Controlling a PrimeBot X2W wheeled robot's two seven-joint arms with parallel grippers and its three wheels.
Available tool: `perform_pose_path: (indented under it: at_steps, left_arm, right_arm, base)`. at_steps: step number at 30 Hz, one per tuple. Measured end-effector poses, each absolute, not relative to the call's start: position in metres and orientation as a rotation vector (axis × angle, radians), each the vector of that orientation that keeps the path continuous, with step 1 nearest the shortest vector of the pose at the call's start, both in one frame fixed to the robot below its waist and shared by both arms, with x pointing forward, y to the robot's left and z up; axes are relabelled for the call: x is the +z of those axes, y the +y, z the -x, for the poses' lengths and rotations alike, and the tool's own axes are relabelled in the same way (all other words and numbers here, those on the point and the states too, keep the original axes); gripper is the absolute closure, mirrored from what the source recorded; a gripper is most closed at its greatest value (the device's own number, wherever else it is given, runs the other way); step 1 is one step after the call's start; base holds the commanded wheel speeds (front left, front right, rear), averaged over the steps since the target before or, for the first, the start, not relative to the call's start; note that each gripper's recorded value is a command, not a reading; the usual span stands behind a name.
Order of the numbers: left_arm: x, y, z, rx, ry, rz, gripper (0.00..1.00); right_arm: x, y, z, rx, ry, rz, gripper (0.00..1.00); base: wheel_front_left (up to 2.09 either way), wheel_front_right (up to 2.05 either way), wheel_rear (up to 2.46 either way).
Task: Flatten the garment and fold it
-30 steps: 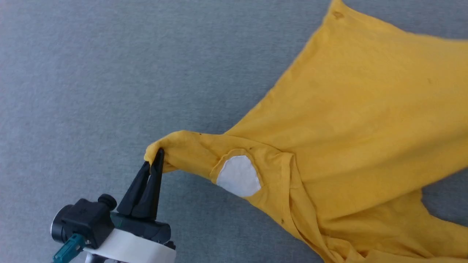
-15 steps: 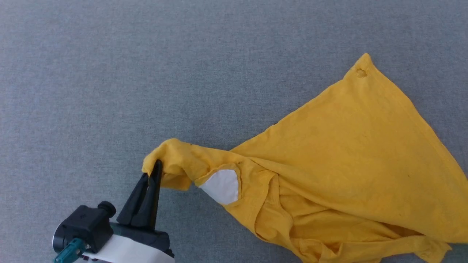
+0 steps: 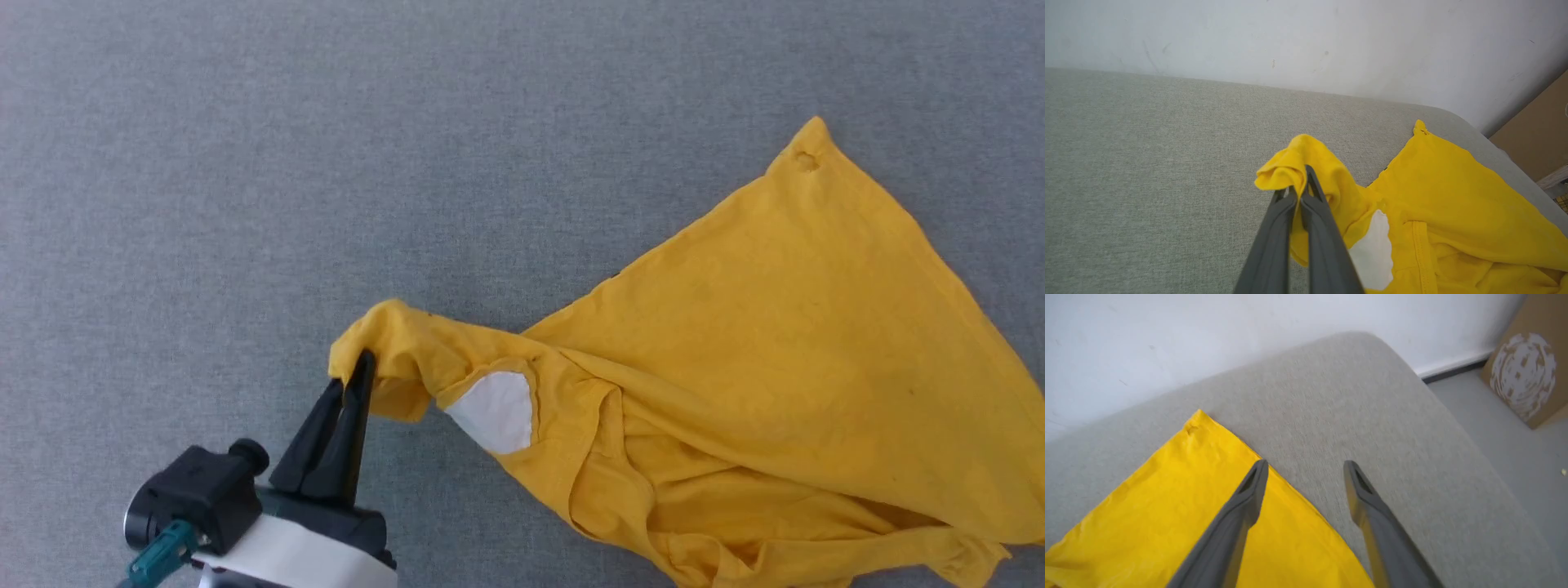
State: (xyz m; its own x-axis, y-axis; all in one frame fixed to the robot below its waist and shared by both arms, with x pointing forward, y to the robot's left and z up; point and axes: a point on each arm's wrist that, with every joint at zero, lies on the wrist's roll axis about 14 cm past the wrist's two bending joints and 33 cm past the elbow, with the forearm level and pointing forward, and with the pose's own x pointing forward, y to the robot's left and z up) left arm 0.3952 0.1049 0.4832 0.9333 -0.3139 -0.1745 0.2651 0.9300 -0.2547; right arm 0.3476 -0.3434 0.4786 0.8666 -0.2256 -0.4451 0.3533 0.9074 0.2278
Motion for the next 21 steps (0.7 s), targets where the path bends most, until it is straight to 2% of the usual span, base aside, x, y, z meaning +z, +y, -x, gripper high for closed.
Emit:
perform_pose_path:
  at_steps: [4,8,14,17,21]
  left_arm:
    - [0.487,0.103,-0.403,-0.304,0.191,0.224,1.0]
    - [0.485,0.101,-0.408,-0.309,0.182,0.217,1.0]
    - [0.48,0.099,-0.413,-0.312,0.188,0.215,1.0]
    - [0.476,0.1,-0.414,-0.301,0.196,0.22,1.0]
    - [0.468,0.103,-0.414,-0.279,0.218,0.225,1.0]
  right_arm:
    - [0.539,-0.336,-0.399,-0.2,0.257,-0.201,0.0]
    - [0.549,-0.307,-0.452,-0.073,0.234,-0.176,0.0]
    - [0.493,-0.259,-0.508,0.086,0.457,-0.102,0.0]
    - [0.459,-0.241,-0.519,0.136,0.583,-0.073,0.0]
    - [0.428,-0.228,-0.529,0.177,0.674,-0.037,0.0]
  base:
    - [0.0,0.0,0.0]
    - [0.0,0.0,0.0]
    - [0.0,0.0,0.0]
    - [0.0,0.0,0.0]
    - [0.0,0.0,0.0]
